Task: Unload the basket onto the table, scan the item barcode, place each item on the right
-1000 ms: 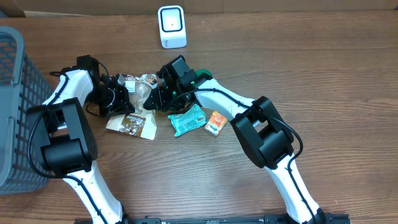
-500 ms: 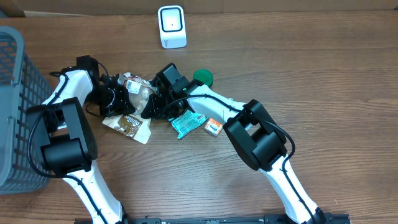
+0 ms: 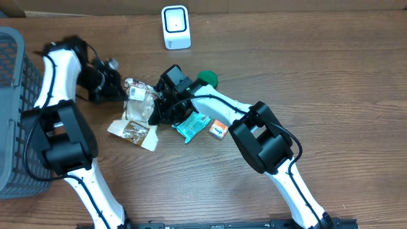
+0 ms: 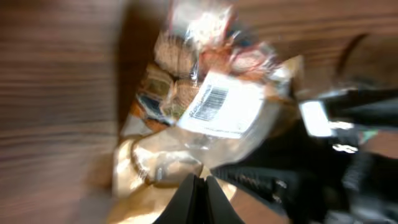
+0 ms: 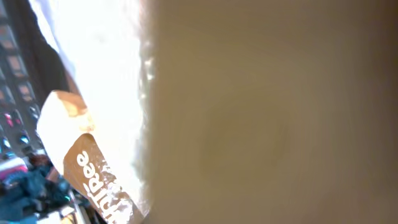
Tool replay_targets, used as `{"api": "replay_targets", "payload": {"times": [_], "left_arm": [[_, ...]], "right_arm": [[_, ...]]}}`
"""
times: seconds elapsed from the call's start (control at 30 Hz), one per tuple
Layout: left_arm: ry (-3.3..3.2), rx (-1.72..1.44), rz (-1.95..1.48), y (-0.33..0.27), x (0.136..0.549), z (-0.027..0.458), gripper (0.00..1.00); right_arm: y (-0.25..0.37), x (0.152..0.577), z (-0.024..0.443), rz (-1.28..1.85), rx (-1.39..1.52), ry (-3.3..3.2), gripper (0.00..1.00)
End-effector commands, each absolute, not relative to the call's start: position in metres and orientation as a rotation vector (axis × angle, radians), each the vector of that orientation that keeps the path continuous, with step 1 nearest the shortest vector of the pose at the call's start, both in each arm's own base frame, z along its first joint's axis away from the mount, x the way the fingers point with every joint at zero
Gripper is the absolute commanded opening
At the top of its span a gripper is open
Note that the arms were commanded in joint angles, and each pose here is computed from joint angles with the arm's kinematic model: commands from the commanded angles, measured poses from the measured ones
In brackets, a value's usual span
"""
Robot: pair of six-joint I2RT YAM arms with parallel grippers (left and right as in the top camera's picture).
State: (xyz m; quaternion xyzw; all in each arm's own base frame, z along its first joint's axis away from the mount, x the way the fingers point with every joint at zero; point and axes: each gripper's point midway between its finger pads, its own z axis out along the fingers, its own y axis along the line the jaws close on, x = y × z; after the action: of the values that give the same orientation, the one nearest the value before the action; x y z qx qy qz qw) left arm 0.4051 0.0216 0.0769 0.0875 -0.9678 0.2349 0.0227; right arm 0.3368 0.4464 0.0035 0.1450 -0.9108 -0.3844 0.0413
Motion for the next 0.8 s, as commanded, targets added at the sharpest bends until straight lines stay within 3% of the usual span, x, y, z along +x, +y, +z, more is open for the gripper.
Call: {"api": "replay_targets", "payload": {"times": [0.0, 0.2, 0.67, 0.77], "left_arm": [[-3.063, 0.134, 0.745, 0.025, 0.413, 0.105, 0.04], [-3.008, 0.068, 0.755, 0.021, 0.398, 0.093, 0.04], [-2.944, 0.103, 0.954, -0.009, 0.382, 0.026, 0.04], [-2.950, 0.136, 0.933, -0.012, 0.378, 0.007, 0.04]], "right_arm": [[0.437, 0.347, 0.004, -1.075, 0.699, -2.863, 0.04], [0.422, 0.351, 0.018, -0.913, 0.947, -2.893, 0.04], [0.416, 0.349, 0.017, -0.895, 0.967, -2.880, 0.04], [0.416, 0.349, 0.017, -0.895, 0.965, -2.880, 0.12]]}}
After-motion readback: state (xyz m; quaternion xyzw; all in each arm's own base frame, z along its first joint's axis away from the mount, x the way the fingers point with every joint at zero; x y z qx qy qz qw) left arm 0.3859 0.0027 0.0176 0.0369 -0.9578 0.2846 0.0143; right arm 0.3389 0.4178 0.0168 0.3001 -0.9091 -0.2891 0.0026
